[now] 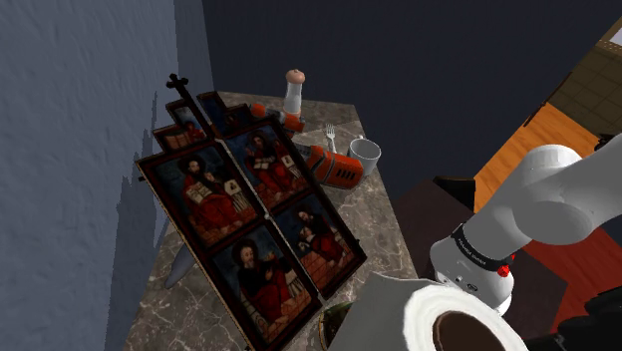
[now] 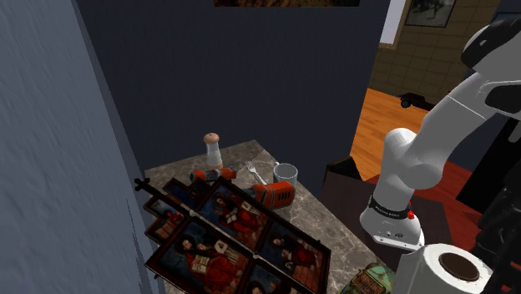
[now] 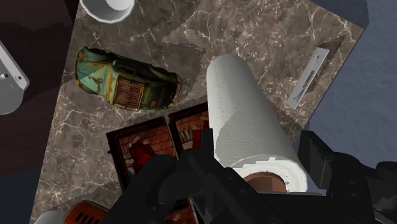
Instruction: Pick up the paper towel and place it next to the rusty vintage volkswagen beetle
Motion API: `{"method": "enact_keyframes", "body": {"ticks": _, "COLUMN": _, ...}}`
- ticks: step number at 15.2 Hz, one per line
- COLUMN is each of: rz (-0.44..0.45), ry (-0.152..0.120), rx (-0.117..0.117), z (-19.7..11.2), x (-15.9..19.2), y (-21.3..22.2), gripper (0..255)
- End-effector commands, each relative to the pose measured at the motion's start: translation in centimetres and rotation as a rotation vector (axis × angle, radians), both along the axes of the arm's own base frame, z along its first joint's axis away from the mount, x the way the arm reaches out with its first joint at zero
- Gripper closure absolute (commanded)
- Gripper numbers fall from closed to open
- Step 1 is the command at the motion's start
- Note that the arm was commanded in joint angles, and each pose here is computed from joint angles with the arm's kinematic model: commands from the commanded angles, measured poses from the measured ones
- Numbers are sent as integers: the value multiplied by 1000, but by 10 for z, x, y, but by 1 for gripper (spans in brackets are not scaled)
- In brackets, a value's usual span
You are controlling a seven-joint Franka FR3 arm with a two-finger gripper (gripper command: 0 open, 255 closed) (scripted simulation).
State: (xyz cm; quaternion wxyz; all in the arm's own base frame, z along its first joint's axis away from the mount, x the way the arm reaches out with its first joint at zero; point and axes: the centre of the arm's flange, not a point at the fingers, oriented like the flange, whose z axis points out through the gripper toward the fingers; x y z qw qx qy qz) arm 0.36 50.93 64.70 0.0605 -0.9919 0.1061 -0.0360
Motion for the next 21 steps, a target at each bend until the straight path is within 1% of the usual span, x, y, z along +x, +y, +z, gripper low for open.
{"method": "enact_keyframes", "body": {"ticks": 1, "rz": 0, "ry": 0, "rx": 0, "z": -10, "x": 0, "y": 0, "gripper": 255}}
{"method": "enact_keyframes", "body": {"ticks": 21, "rz": 0, "ry": 0, "rx": 0, "z": -116, "x": 0, "y": 0, "gripper": 255}}
